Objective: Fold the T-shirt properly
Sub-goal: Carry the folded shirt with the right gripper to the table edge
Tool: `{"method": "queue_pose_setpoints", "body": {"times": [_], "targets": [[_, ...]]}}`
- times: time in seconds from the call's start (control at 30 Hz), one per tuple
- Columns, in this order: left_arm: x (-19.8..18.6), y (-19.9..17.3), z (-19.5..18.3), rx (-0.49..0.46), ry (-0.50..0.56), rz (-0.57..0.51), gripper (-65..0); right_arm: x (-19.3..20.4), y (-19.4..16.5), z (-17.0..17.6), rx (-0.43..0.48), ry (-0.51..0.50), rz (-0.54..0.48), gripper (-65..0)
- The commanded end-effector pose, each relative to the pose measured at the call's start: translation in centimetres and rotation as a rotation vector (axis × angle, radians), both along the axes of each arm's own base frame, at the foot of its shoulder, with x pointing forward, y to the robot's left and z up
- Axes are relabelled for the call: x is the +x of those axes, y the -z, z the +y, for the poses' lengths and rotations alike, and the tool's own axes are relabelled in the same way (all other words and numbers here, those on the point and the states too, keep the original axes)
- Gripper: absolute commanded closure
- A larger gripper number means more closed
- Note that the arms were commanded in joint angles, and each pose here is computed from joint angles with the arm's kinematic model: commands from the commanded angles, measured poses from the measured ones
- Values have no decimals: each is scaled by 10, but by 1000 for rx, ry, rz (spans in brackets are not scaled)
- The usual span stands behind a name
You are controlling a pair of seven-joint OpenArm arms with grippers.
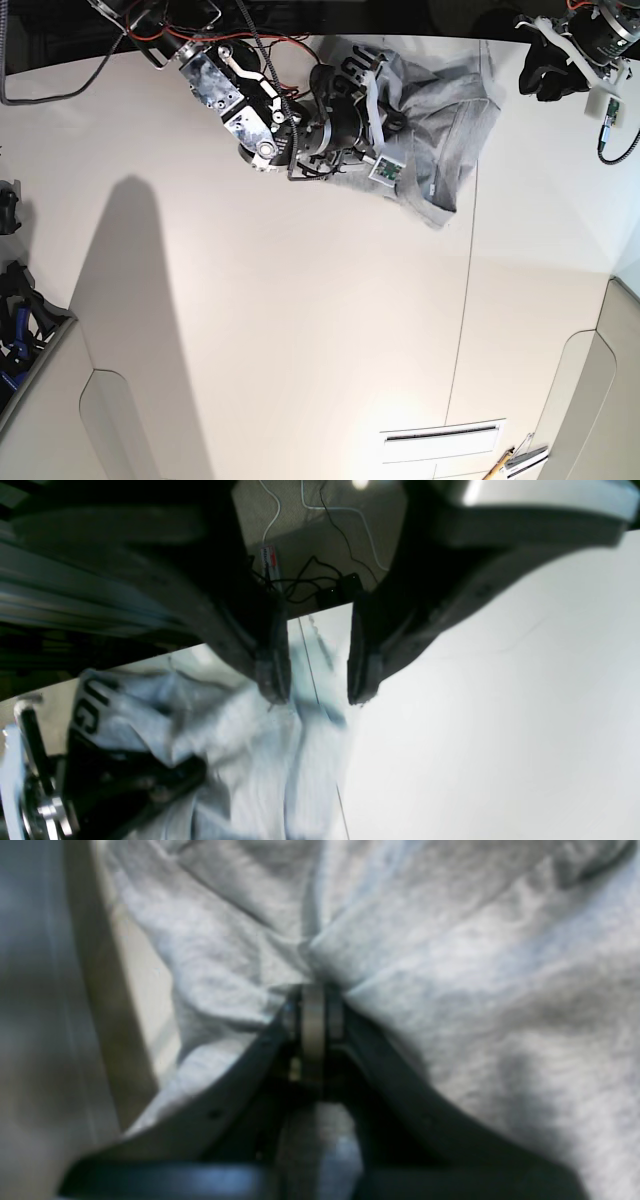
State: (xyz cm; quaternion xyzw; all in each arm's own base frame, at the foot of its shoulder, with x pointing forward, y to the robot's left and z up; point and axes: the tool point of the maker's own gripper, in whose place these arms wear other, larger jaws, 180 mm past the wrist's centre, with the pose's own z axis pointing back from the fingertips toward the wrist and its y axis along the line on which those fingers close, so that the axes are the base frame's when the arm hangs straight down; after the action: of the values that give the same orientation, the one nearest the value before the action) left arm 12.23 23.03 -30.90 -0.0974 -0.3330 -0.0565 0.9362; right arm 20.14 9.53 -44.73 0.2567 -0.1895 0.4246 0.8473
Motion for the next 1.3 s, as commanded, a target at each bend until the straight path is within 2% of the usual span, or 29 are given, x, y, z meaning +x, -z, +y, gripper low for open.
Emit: {"method": "queue_pose_setpoints", "body": {"times": [0.0, 0.13, 0.3, 0.43, 0.53, 0.67, 0.87, 1.07, 1.27], "targets": [[4, -9, -2, -1, 14, -36, -230, 23, 36, -85, -370, 133, -30, 0], [6, -11, -6, -24, 17, -47, -230, 59, 30, -135, -397, 392, -24, 0], [11, -15, -9, -48, 20, -73, -230, 84, 23, -203, -395, 677, 22, 0], [14, -17, -10, -57, 22, -85, -230, 83, 21, -250, -399, 848, 80, 0], [14, -17, -10, -57, 22, -85, -230, 72, 24, -276, -400, 931, 111, 0], [14, -18, -11, -62, 22, -87, -230, 46, 34, -298, -410, 984, 161, 0], [15, -20, -14, -83, 26, -98, -230, 2, 45, -310, -416, 1005, 227, 0], [15, -20, -14, -83, 25, -96, -230, -20, 31, -334, -482, 991, 173, 0], [15, -21, -15, -88, 26, -99, -230, -15, 7, -351, -513, 998, 84, 0]]}}
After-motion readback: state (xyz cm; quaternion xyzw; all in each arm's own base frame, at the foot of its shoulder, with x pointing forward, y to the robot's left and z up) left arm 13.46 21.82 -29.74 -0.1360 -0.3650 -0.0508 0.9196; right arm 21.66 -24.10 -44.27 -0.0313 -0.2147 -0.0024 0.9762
